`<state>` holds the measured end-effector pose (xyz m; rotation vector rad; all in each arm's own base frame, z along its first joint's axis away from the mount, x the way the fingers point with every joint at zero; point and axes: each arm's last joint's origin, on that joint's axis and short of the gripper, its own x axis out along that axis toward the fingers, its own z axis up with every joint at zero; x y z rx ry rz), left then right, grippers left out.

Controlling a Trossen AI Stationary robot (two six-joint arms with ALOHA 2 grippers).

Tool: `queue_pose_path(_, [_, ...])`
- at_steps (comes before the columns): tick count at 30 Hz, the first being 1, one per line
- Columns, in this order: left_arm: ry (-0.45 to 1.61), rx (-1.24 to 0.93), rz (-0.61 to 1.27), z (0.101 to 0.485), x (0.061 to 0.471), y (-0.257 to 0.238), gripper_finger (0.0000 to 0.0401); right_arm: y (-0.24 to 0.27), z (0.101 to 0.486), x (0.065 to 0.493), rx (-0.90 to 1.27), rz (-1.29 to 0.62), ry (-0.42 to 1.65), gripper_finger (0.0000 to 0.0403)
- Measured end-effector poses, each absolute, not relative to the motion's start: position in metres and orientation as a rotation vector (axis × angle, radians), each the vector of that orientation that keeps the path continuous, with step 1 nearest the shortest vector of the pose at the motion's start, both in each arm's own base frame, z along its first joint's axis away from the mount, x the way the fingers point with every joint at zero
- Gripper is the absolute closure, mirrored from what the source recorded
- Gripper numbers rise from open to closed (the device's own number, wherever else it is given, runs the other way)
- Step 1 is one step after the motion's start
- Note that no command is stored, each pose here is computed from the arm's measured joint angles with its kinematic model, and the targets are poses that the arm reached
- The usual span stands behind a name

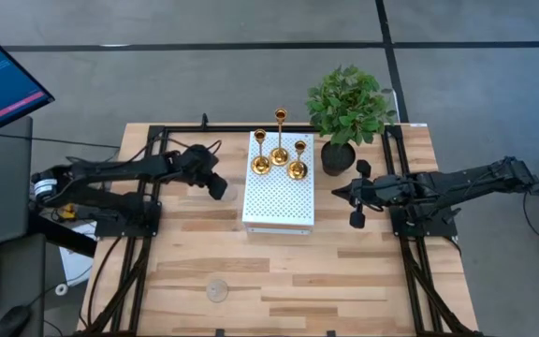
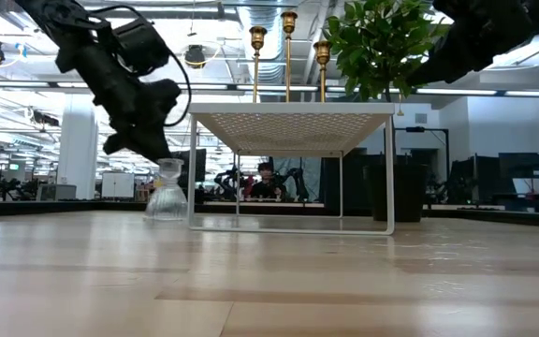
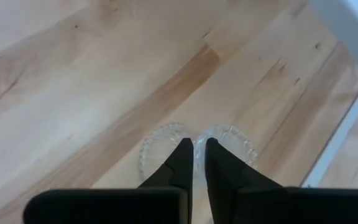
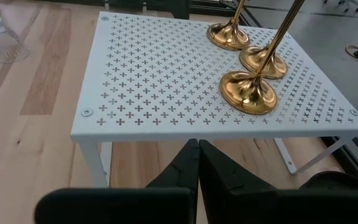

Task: Pick & Place candle stick holders
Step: Put the top transparent candle holder on the shelf

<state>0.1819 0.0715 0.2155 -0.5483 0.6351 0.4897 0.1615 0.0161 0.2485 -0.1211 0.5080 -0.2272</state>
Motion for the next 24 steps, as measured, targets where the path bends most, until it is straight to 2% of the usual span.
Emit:
queue_pose_path(7, [0.526, -0.554, 0.492, 0.24, 0.153, 0.059, 0.0391, 0.016, 0.248, 0.161, -0.121, -0.228, 0.508, 0.0403])
queue_pose_path(16, [0.534, -0.597, 0.511, 0.25, 0.136, 0.047, 0.0391, 0.016, 0.248, 0.162, -0.121, -0.228, 0.508, 0.0403])
queue_pose_path(21, [0.604, -0.551, 0.626, 0.272, 0.126, 0.044, 0.0391, 0.016, 0.248, 0.162, -0.121, -0.228, 0.508, 0.0403])
queue_pose_path(24, [0.552, -0.537, 0.611, 0.296, 0.124, 0.041, 0.0391, 0.016, 0.248, 0.162, -0.121, -0.228, 0.508, 0.0403])
